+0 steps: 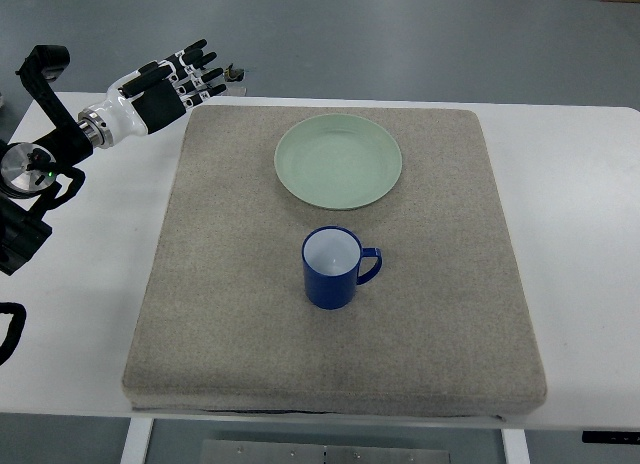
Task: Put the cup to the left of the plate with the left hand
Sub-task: 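Move the left hand forward toward the blue mug, then wrap the left hand fingers around the blue mug body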
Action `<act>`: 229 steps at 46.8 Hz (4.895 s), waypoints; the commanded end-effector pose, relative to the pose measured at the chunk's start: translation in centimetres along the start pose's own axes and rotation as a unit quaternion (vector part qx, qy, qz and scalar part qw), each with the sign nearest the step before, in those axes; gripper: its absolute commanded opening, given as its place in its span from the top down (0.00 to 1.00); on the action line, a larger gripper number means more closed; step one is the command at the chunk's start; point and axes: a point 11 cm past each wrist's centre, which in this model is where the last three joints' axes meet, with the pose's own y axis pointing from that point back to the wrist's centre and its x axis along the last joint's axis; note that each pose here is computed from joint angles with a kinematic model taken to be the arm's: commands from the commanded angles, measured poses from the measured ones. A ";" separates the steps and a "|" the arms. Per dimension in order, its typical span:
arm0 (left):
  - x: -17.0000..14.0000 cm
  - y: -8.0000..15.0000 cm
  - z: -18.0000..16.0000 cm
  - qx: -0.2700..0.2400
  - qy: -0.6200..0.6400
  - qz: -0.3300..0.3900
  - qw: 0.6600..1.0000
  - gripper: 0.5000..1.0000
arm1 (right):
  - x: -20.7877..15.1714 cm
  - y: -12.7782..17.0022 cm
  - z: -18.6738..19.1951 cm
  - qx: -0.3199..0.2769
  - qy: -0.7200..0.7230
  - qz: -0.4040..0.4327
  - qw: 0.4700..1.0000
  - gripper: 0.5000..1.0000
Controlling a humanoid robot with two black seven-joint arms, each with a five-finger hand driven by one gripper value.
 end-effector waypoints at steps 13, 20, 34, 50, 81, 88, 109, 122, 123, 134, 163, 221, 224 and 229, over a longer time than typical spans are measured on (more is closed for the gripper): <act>-0.1 -0.1 0.1 -0.005 0.003 -0.002 1.000 0.00 | 0.0 0.0 0.0 0.000 0.000 0.000 1.000 0.13; 0.6 0.3 0.4 -0.017 0.015 0.008 1.000 0.00 | 0.0 0.0 0.0 0.000 -0.001 0.000 1.000 0.13; -0.9 -0.3 -0.1 0.005 -0.029 -0.014 0.999 0.00 | 0.0 0.0 0.0 0.000 0.000 0.000 1.000 0.13; -4.7 2.8 -0.2 -0.022 -0.205 -0.092 0.974 0.00 | 0.0 0.0 0.0 0.000 0.000 0.000 1.000 0.13; -3.5 8.6 -9.0 0.028 -0.304 -0.118 0.945 0.00 | 0.0 0.0 0.0 0.000 0.000 0.000 1.000 0.13; -4.5 8.5 -9.3 0.022 -0.320 -0.136 0.937 0.00 | 0.0 0.0 0.0 0.000 0.000 0.000 1.000 0.13; -9.2 8.4 -14.9 0.058 -0.362 -0.218 0.904 0.00 | 0.0 0.0 0.0 0.000 0.000 0.000 1.000 0.13; -8.1 7.9 -16.5 0.079 -0.358 -0.204 0.908 0.00 | 0.0 0.0 0.0 0.000 0.000 0.000 1.000 0.13; -8.0 7.9 -16.5 0.081 -0.360 -0.203 0.907 0.00 | 0.0 0.0 0.0 0.000 0.000 0.000 1.000 0.13; -8.9 7.1 -18.2 0.093 -0.363 -0.217 0.901 0.00 | 0.0 0.0 0.0 0.000 0.000 0.000 1.000 0.13; -10.8 5.3 -19.8 0.095 -0.352 -0.240 0.900 0.00 | 0.0 0.0 0.0 0.000 0.000 0.000 1.000 0.13; -11.4 4.8 -19.6 0.090 -0.355 -0.247 0.897 0.65 | 0.0 0.0 0.0 0.000 0.000 0.000 1.000 0.13; -11.4 4.8 -19.6 0.090 -0.355 -0.247 0.897 0.71 | 0.0 0.0 0.0 0.000 -0.001 0.000 1.000 0.13; -11.5 4.8 -19.5 0.088 -0.354 -0.248 0.897 0.77 | 0.0 0.0 0.0 0.000 0.000 0.000 1.000 0.13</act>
